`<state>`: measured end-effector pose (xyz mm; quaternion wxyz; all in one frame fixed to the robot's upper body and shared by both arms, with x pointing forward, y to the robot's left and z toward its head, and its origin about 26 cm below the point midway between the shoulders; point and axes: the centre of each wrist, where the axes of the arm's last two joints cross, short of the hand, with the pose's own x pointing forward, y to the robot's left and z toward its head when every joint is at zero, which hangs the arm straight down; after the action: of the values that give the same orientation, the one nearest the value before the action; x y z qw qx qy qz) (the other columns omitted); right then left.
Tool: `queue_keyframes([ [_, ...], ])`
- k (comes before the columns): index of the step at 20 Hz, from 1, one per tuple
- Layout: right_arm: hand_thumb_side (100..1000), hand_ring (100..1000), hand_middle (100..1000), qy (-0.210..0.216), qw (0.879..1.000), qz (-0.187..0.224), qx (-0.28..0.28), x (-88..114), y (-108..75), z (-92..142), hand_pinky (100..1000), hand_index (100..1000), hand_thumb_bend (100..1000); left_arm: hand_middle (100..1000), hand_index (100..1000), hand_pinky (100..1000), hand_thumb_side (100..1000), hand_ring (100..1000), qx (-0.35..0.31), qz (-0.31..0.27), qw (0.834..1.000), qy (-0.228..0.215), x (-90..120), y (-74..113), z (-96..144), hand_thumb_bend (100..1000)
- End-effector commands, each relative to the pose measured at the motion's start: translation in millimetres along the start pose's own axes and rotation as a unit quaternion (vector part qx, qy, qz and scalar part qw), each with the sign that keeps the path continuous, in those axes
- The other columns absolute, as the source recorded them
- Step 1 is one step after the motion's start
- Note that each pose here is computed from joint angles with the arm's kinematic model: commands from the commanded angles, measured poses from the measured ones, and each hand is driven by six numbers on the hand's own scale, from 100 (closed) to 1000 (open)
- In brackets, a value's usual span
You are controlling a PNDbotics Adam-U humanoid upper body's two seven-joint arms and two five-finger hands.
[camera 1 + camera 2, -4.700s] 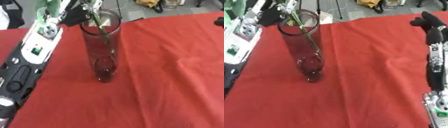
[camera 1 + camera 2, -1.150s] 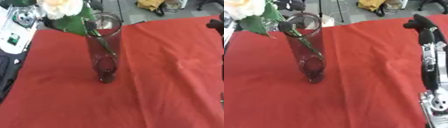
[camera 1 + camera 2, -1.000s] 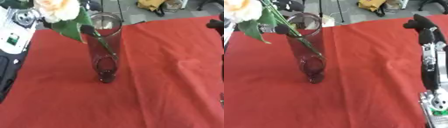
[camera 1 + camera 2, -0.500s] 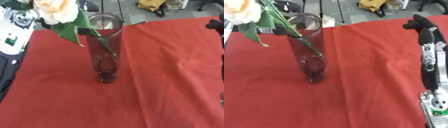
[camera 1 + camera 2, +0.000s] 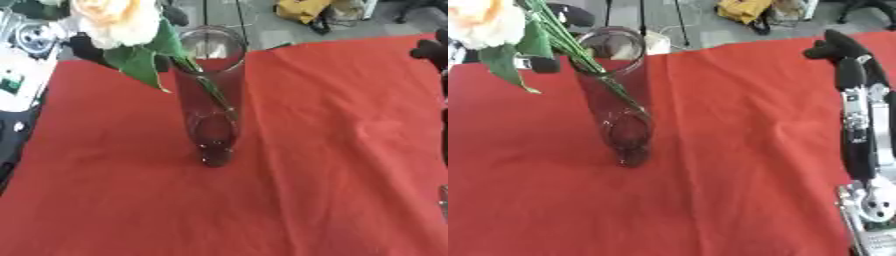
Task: Arrange flowers into the vase.
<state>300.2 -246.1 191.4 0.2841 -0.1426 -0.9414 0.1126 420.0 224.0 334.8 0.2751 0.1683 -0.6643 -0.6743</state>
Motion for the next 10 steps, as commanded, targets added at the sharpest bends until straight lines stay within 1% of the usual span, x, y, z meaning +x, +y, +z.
queue_keyframes([
  [1,992,886,688,-0.008,1.0,0.0,-0.003,3,-1.6,-3,972,894,100,1000,1000,991,1000,1000,0.018,-0.015,1.0,0.019,-3,15.7,18,768],
  [10,992,886,688,-0.008,1.0,0.004,-0.007,2,-3.1,-3,972,894,100,1000,1000,990,1000,1000,0.032,-0.013,0.999,0.035,-9,16.7,36,762],
])
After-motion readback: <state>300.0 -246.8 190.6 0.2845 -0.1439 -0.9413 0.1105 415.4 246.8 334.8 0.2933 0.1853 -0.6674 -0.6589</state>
